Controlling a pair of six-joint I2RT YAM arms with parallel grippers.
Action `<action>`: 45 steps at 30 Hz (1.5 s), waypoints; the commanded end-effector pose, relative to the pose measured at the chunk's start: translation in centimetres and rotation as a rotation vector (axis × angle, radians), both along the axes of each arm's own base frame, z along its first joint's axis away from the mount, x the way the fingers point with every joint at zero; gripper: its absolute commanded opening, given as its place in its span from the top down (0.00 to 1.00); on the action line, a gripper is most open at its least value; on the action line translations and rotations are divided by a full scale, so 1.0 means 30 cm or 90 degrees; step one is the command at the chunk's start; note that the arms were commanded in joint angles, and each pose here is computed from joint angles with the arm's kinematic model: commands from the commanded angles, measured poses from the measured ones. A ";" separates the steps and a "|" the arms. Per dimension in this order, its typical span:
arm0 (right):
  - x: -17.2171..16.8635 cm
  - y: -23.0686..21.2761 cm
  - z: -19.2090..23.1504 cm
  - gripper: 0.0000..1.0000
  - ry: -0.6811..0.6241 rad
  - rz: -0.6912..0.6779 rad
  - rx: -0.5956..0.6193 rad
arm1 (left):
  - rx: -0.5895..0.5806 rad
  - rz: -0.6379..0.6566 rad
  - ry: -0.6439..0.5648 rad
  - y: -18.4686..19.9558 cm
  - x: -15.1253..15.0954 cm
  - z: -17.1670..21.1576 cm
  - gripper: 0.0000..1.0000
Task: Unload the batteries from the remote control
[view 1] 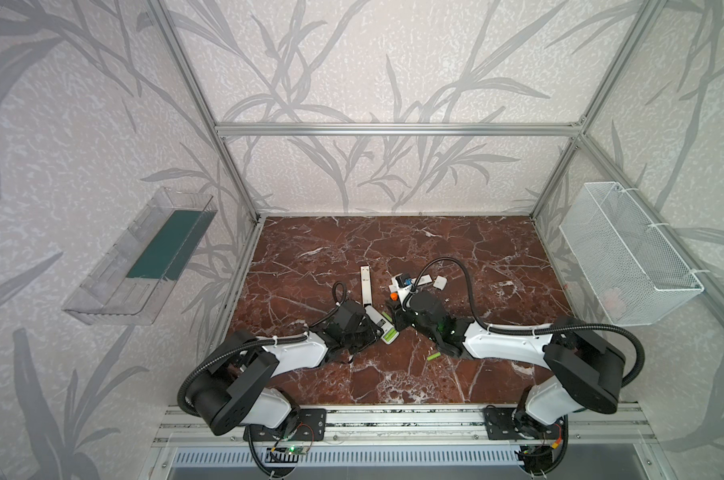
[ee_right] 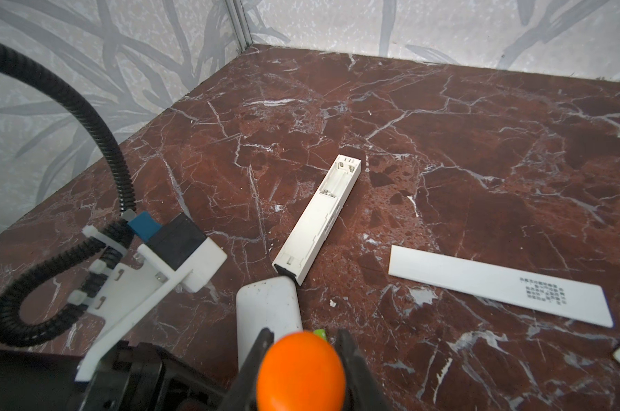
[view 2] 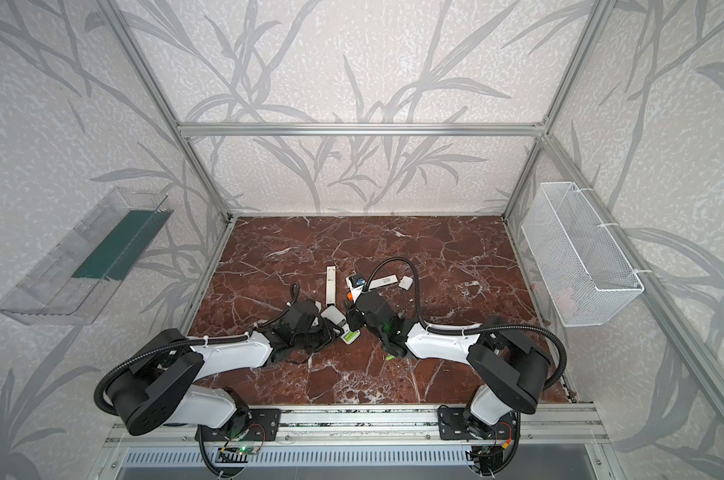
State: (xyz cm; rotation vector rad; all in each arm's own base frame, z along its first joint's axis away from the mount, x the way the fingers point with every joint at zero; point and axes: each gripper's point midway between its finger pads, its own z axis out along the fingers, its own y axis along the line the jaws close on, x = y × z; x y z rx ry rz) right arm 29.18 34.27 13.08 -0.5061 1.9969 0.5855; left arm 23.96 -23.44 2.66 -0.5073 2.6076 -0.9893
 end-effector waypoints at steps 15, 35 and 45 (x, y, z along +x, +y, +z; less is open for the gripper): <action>-0.013 0.029 -0.026 1.00 -0.018 0.000 -0.007 | 0.002 0.010 0.053 -0.009 -0.001 -0.067 0.75; 0.011 -0.058 -0.006 1.00 0.001 -0.176 0.153 | -0.029 0.056 0.094 0.014 -0.041 -0.140 0.90; 0.039 -0.088 0.052 1.00 0.043 -0.223 0.302 | -0.040 0.064 0.100 0.020 -0.054 -0.158 0.91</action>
